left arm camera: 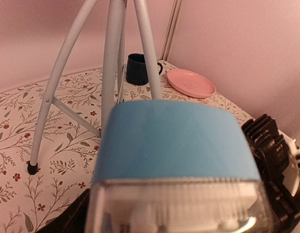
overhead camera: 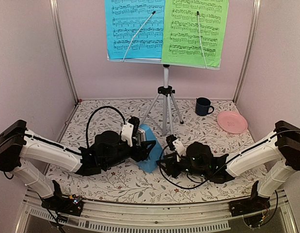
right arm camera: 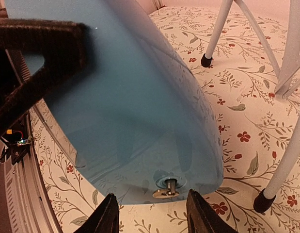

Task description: Set up the instrument practice props

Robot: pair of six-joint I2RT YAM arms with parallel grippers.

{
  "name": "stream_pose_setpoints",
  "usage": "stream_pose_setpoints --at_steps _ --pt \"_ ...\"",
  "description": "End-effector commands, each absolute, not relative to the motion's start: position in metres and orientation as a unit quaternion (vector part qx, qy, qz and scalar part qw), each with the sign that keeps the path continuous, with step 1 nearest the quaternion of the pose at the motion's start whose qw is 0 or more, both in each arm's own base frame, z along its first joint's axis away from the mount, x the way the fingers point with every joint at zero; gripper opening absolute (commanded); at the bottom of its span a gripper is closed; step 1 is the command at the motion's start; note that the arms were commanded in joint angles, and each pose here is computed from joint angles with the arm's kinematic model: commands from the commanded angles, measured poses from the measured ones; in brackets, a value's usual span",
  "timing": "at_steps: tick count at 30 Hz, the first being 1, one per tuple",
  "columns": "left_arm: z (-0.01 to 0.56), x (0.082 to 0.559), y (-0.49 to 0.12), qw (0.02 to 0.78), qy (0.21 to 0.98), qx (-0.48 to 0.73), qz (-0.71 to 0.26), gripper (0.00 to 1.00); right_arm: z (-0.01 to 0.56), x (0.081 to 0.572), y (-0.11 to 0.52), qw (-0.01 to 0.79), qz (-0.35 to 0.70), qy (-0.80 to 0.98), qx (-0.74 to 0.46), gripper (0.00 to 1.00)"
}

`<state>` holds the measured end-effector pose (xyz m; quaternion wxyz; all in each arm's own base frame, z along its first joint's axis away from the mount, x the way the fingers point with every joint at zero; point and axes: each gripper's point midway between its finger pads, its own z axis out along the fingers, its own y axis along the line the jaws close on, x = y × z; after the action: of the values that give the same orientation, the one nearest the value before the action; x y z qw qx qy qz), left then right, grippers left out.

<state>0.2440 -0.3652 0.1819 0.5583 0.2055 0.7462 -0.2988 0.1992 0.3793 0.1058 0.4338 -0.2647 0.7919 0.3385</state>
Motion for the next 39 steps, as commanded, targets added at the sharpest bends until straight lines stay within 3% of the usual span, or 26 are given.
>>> stream_pose_setpoints --at_steps 1,9,18,26,34,39 --pt "0.237 0.239 -0.371 0.596 0.698 0.173 -0.358 0.00 0.107 0.213 0.385 0.457 0.298 0.799 -0.254 0.46" --pt "0.237 0.238 -0.369 0.595 0.700 0.174 -0.356 0.00 0.089 0.228 0.370 0.453 0.227 0.831 -0.230 0.33" --pt "0.236 0.238 -0.371 0.594 0.699 0.176 -0.357 0.00 0.094 0.222 0.373 0.454 0.242 0.820 -0.251 0.25" --pt "0.239 0.237 -0.370 0.594 0.697 0.178 -0.359 0.00 0.090 0.222 0.373 0.455 0.224 0.818 -0.270 0.08" --pt "0.236 0.236 -0.374 0.591 0.698 0.187 -0.359 0.00 0.089 0.221 0.365 0.458 0.203 0.816 -0.289 0.00" --pt "0.239 0.234 -0.376 0.591 0.693 0.193 -0.364 0.00 0.088 0.220 0.367 0.460 0.200 0.810 -0.303 0.00"
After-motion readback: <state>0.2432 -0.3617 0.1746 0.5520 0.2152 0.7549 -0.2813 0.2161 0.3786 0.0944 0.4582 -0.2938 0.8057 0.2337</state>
